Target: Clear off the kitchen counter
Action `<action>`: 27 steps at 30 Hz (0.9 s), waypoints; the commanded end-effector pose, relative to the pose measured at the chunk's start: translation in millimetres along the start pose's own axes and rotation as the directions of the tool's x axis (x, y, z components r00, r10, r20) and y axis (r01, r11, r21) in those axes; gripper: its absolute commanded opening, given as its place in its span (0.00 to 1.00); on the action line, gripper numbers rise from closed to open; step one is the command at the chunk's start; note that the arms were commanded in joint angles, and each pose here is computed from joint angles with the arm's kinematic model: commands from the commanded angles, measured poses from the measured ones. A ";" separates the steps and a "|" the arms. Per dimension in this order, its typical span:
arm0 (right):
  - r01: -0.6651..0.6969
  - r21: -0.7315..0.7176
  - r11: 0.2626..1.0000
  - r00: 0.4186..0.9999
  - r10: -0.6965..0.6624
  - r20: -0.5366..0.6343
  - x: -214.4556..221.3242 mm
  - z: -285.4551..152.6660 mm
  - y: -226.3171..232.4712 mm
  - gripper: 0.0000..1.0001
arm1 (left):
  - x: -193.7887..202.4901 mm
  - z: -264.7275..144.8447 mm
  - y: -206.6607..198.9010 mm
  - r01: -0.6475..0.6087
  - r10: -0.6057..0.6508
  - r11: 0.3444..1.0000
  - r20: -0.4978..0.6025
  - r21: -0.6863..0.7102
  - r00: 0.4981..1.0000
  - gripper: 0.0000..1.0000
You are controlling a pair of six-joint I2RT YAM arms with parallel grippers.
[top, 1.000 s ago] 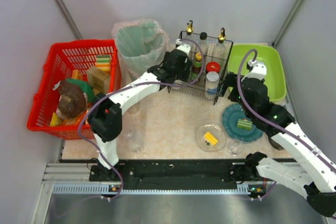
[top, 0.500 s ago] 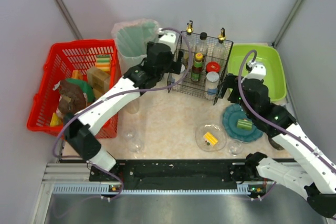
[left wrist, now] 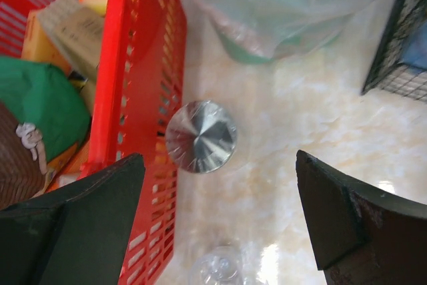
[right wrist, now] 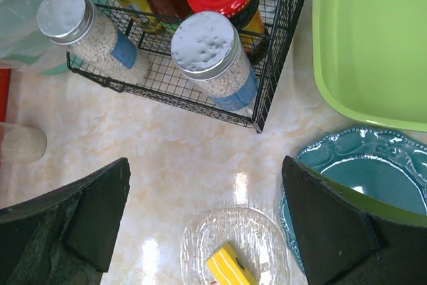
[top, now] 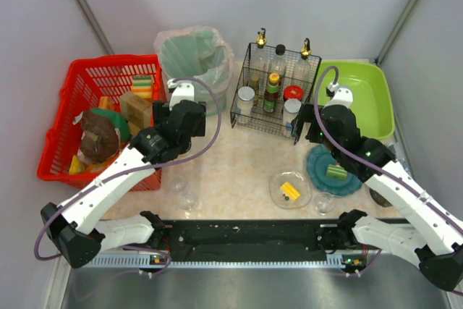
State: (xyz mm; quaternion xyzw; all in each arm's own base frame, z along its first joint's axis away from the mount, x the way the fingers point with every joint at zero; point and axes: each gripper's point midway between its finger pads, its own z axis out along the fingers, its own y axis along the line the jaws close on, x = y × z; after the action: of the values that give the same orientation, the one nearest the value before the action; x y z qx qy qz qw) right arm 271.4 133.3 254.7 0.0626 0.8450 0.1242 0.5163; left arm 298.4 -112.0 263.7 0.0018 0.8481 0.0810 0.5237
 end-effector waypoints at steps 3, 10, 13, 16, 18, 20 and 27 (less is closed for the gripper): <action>-0.028 -0.034 0.999 1.000 0.027 -0.014 0.2 6.3 10.0 0.93 | 29.6 5.5 27.0 -0.027 0.022 0.987 -0.039 -0.156 0.999 0.98; -0.029 -0.049 0.998 1.000 0.028 -0.012 -1.5 6.2 13.5 0.93 | 52.8 26.2 17.2 -0.105 0.087 0.976 -0.100 -0.189 0.991 0.98; -0.028 -0.049 0.998 1.000 0.028 -0.008 -2.0 5.4 13.0 0.93 | 57.9 32.0 20.8 -0.097 0.072 0.964 -0.107 -0.247 0.992 0.98; -0.026 -0.054 0.998 1.000 0.026 -0.009 -2.0 5.3 13.8 0.93 | 60.3 35.1 28.1 -0.071 0.037 0.944 -0.110 -0.323 0.993 0.98; -0.017 -0.062 0.998 1.000 0.017 -0.007 -3.6 3.7 14.8 0.93 | 62.5 40.3 28.3 -0.072 0.035 0.933 -0.110 -0.352 0.993 0.99; -0.008 -0.069 0.998 1.000 0.008 -0.001 -5.8 1.7 15.2 0.93 | 67.9 47.1 28.6 -0.077 0.031 0.926 -0.127 -0.370 0.991 0.99; -0.005 -0.064 0.998 1.000 0.006 0.016 -10.6 -0.8 13.7 0.93 | 93.0 81.6 23.9 0.037 -0.105 0.953 -0.212 -0.302 0.972 0.98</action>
State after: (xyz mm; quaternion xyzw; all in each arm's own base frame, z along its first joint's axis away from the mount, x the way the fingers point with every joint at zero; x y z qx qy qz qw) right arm 270.1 144.5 245.0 0.0423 0.8556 0.1378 0.4971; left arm 310.1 -63.1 154.2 -0.0741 0.8718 0.2541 0.4122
